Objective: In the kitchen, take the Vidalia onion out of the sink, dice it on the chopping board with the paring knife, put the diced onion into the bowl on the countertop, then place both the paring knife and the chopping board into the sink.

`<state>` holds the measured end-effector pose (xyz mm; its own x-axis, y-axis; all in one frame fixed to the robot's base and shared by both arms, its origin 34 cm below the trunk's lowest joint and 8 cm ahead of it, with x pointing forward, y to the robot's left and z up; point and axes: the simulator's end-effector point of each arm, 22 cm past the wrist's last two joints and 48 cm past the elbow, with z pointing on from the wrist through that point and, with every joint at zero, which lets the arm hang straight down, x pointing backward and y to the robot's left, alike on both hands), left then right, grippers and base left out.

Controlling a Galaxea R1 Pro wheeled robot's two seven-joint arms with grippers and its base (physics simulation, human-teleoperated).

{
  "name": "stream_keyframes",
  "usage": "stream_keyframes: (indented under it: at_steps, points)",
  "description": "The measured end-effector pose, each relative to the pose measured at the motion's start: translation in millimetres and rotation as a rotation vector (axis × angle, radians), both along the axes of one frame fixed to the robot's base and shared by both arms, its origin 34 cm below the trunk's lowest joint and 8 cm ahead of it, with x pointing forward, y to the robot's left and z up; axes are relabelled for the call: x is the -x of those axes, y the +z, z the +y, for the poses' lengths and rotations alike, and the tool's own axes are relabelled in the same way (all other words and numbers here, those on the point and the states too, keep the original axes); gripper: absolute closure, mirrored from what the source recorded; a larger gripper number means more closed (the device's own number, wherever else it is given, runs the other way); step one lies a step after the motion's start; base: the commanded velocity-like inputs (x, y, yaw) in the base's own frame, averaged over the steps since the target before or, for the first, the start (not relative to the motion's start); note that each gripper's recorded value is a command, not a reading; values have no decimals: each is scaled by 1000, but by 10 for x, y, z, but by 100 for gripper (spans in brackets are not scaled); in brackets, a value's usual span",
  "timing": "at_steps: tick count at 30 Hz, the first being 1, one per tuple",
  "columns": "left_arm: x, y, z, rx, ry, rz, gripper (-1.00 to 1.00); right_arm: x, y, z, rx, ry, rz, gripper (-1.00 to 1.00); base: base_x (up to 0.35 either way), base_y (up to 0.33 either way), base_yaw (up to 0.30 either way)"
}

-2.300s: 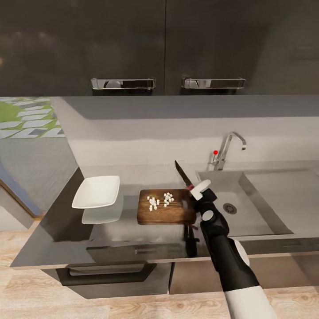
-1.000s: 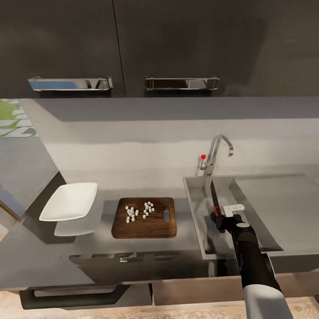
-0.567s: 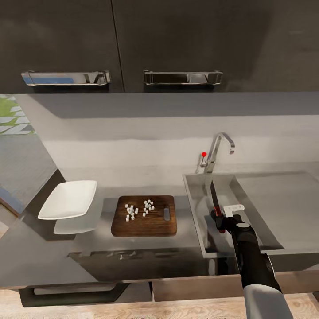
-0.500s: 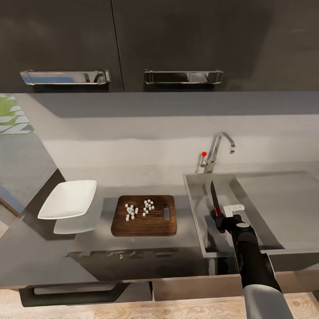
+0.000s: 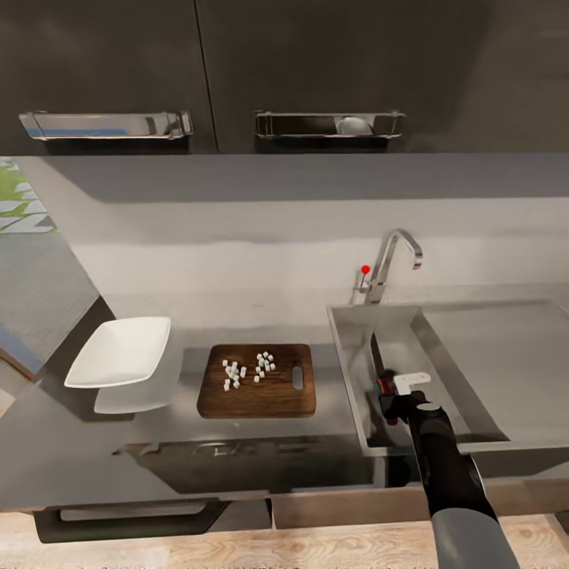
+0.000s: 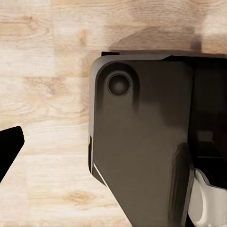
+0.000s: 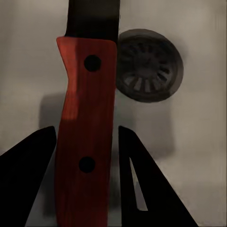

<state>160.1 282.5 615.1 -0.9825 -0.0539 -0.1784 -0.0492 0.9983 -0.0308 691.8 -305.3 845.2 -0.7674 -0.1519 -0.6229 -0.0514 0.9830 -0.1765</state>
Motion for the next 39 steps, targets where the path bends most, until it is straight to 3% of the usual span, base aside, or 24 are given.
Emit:
stream_keyframes:
  at_steps: [16, 17, 28, 30, 33, 39]
  points:
    - [95, -10, 11, -1, 0, 25, -100, 138, -308, 65, -14, 9, 64, 100, 0, 0, 0]
    - [95, -11, 11, -1, 0, 25, -100, 136, -305, 61, -12, 9, 63, -100, 0, 0, 0]
    - [99, -11, 11, -1, 0, 26, -100, 27, -146, 13, 1, 9, 15, -100, 0, 0, 0]
    - [98, -10, 11, -1, 0, 25, -100, -124, 143, -26, 1, 14, -51, -100, 0, 0, 0]
    - [102, -11, 6, -1, 0, 26, -100, -273, 629, 41, -78, 67, -137, -100, 0, 0, 0]
    - [152, -11, 6, -1, 1, 37, -100, -270, 1038, -167, -118, 18, -192, -100, 0, 0, 0]
